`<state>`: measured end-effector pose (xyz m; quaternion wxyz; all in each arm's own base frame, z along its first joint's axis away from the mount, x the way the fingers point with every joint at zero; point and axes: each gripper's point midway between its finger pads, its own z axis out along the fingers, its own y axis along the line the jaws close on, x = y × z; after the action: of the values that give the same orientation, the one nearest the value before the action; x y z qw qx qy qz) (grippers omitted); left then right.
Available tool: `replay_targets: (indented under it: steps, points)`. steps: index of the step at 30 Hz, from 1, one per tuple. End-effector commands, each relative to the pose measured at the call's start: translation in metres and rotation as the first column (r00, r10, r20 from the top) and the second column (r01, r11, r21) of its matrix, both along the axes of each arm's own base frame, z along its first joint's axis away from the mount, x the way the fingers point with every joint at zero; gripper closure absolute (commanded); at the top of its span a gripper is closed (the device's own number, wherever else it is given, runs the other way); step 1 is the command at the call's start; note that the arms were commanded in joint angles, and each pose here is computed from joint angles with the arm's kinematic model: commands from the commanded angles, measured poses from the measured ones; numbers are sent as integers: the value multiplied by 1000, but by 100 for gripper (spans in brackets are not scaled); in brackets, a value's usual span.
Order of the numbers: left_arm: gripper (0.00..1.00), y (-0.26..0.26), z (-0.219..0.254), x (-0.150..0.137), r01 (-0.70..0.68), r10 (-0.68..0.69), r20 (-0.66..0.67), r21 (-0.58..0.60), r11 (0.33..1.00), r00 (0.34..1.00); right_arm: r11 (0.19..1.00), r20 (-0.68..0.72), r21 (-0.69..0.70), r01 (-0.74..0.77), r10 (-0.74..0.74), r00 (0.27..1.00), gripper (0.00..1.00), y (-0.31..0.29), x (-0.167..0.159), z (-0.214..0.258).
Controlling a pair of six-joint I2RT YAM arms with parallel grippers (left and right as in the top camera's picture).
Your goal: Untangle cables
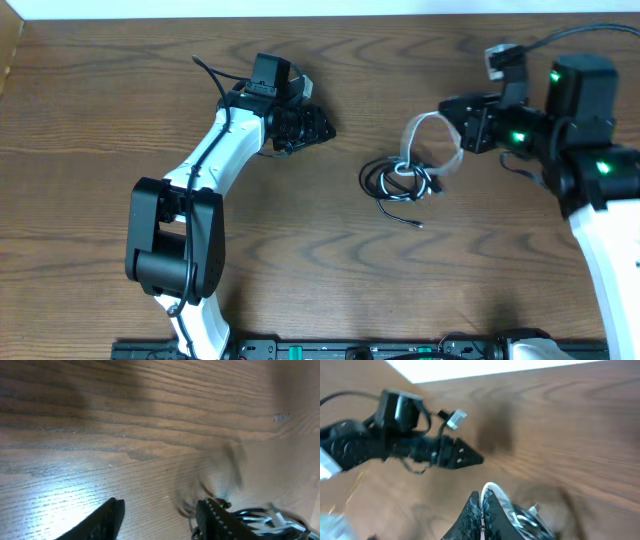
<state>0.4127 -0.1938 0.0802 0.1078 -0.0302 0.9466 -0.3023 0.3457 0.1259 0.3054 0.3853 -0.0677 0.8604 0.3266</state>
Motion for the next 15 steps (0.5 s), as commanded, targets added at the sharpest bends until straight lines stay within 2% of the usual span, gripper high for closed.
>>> replay_targets:
  steps: [1,3,5,8,10,12,13,15]
  points:
    - [43,0,1,1,10,-10,12,7,1000,1000,944,-44,-96,315,-320,946,99,-45,5,-4]
    - [42,0,1,1,10,-10,12,7,1000,1000,906,-104,-167,388,-408,907,99,-59,1,-24]
    - [41,0,1,1,11,-11,12,7,1000,1000,907,-157,-200,371,-404,901,99,-56,-1,-40]
    - [41,0,1,1,10,-10,12,8,1000,1000,916,-249,-265,301,-366,897,99,-49,-2,-71]
    - [41,0,1,1,17,-17,16,9,1000,1000,942,-279,-265,207,-280,919,96,-36,0,-84]
    - [41,0,1,1,22,-23,20,11,1000,1000,957,-318,-252,142,-221,922,82,-26,2,-96]
    - [41,0,1,1,25,-25,22,12,1000,999,961,-357,-252,115,-203,912,65,-19,4,-109]
    - [37,0,2,2,31,-31,35,13,999,999,973,-420,-225,49,-142,896,52,-1,4,-129]
